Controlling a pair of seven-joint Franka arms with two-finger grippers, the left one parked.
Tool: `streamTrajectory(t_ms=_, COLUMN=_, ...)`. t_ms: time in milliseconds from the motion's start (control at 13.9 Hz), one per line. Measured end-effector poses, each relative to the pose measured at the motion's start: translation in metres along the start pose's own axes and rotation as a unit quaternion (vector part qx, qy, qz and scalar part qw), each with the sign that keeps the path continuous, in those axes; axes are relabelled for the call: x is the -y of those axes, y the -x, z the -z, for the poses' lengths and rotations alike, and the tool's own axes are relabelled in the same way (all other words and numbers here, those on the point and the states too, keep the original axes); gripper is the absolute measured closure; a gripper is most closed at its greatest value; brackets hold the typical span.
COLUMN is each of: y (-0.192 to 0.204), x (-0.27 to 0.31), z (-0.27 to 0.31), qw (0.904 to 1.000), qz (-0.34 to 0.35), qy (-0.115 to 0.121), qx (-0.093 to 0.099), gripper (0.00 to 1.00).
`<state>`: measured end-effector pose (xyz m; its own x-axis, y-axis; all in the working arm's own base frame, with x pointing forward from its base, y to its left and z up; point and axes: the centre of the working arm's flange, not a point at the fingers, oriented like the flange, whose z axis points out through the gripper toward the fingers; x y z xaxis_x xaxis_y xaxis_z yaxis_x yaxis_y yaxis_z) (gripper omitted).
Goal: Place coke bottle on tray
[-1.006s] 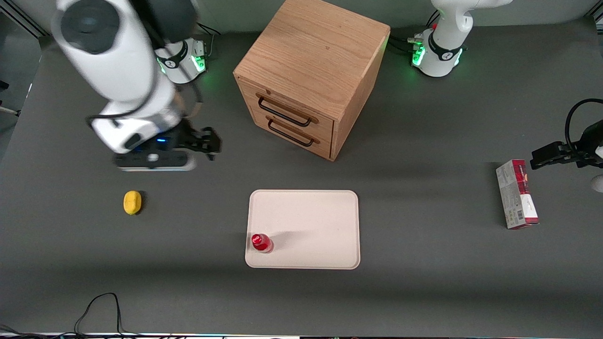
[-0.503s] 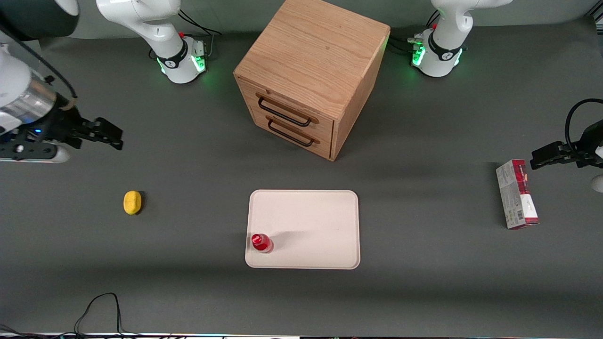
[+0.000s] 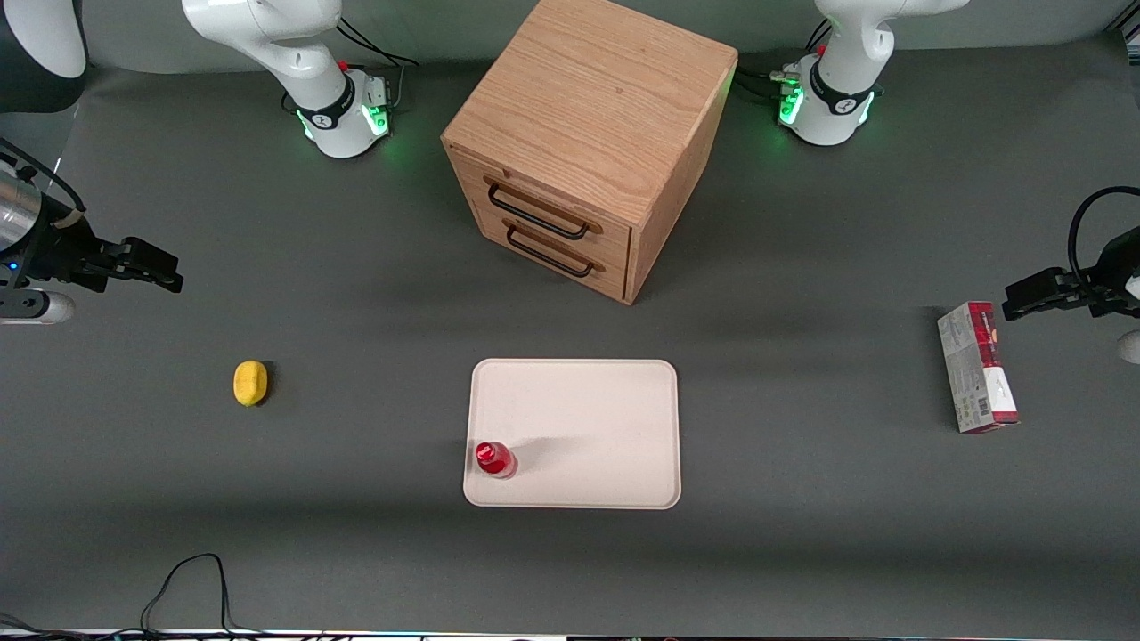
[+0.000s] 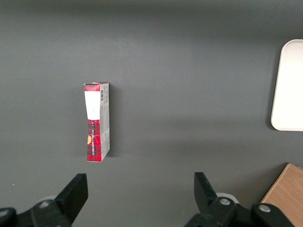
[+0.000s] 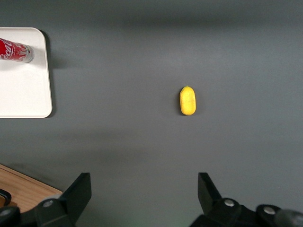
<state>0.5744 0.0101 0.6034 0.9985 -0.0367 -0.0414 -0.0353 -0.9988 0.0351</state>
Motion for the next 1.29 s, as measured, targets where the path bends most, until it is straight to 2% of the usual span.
streamTrajectory(t_ms=1077, y=0.0, x=-0.019, z=-0.001, qw=0.9999, qz=-0.015, qy=0.0, qx=0.001, gripper=0.0)
streamTrajectory(t_ms=1293, y=0.001, x=-0.017, z=-0.002, qw=0.9999, qz=-0.014, qy=-0.009, qx=0.003, gripper=0.0)
